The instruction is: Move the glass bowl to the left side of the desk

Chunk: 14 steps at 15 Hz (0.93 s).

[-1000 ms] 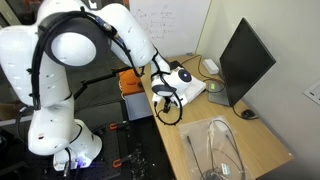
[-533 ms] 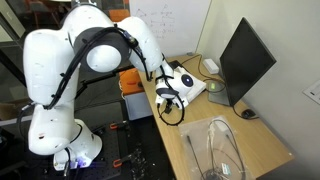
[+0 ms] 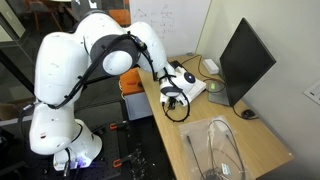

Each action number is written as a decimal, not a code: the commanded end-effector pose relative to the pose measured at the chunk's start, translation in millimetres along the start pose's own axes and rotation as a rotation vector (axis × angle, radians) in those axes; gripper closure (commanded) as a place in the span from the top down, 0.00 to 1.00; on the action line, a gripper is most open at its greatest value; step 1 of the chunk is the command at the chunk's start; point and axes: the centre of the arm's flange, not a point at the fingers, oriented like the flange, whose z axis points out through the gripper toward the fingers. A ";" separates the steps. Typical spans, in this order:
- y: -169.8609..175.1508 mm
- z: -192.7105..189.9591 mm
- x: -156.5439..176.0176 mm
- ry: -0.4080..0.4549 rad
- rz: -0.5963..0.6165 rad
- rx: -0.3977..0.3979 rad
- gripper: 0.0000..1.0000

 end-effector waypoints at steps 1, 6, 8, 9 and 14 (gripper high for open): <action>-4.5 4.2 4.2 0.015 0.006 -0.029 0.25; -11.2 6.1 8.0 0.024 -0.007 -0.039 0.00; -14.2 1.3 10.2 0.035 -0.019 -0.035 0.03; -13.9 0.8 11.4 0.036 -0.019 -0.032 0.03; -3.8 -10.5 14.2 0.059 -0.008 -0.012 0.03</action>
